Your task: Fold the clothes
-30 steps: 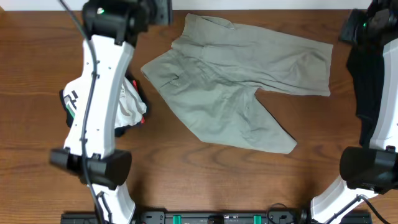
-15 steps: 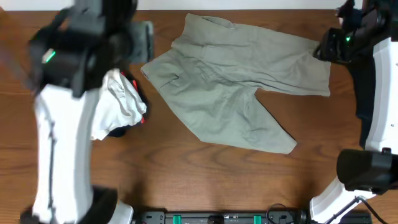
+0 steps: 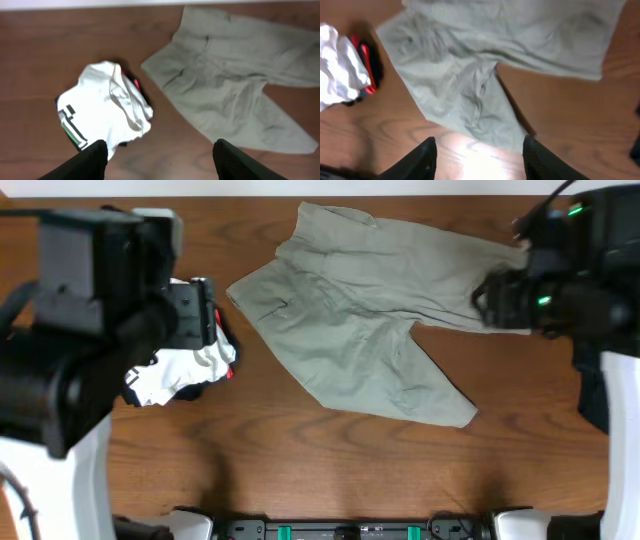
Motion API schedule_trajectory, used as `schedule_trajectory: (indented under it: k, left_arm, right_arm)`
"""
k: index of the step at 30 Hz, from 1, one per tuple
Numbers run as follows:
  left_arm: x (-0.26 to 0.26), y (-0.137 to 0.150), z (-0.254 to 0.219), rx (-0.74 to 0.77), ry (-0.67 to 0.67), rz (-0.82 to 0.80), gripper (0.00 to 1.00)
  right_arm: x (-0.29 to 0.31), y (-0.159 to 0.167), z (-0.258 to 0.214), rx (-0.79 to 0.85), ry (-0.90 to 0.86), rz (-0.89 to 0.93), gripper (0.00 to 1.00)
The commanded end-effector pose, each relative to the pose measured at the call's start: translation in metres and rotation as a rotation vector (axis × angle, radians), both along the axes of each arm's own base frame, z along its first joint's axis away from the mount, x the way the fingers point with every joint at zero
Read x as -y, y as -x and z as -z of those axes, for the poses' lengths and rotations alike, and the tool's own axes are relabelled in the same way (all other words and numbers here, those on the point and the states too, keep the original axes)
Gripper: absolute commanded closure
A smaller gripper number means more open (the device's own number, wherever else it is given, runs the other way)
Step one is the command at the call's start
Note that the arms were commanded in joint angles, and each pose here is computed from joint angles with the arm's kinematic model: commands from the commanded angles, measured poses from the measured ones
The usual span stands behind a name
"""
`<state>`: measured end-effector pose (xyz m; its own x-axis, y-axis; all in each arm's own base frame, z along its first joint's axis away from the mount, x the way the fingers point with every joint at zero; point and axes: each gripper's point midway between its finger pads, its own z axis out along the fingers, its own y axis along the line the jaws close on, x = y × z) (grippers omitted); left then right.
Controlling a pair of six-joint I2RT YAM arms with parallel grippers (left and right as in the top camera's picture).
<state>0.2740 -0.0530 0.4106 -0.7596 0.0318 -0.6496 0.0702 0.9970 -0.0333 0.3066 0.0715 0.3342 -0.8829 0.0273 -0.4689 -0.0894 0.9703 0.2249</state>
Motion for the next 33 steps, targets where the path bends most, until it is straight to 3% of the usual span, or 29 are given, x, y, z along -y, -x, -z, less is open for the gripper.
schedule_trajectory:
  k: [1, 6, 11, 18, 28, 31, 33]
  left_arm:
    - [-0.003, 0.003, 0.021, -0.092, -0.034, -0.006, 0.31]
    - [-0.002, -0.002, 0.028, -0.111, -0.040, -0.006, 0.30]
    - [-0.001, -0.006, 0.028, -0.102, -0.037, -0.006, 0.30]
    - [0.001, -0.013, 0.023, -0.066, -0.028, -0.006, 0.28]
    - [0.001, -0.013, 0.022, -0.063, -0.027, -0.006, 0.24]
    - [0.001, -0.014, 0.021, -0.058, -0.026, -0.006, 0.24]
    - [0.001, -0.015, 0.021, -0.057, -0.026, -0.006, 0.24]
  right_arm:
    - [-0.010, 0.001, 0.068, -0.190, 0.052, 0.044, 0.45]
    - [-0.025, 0.016, 0.154, -0.340, 0.094, -0.014, 0.43]
    - [-0.044, 0.032, 0.218, -0.353, 0.169, -0.202, 0.38]
    - [-0.056, 0.060, 0.276, -0.356, 0.278, -0.299, 0.35]
    - [-0.040, 0.075, 0.326, -0.320, 0.358, -0.264, 0.32]
    - [-0.040, 0.069, 0.328, -0.290, 0.359, -0.256, 0.42]
    - [-0.041, 0.065, 0.327, -0.276, 0.357, -0.249, 0.72]
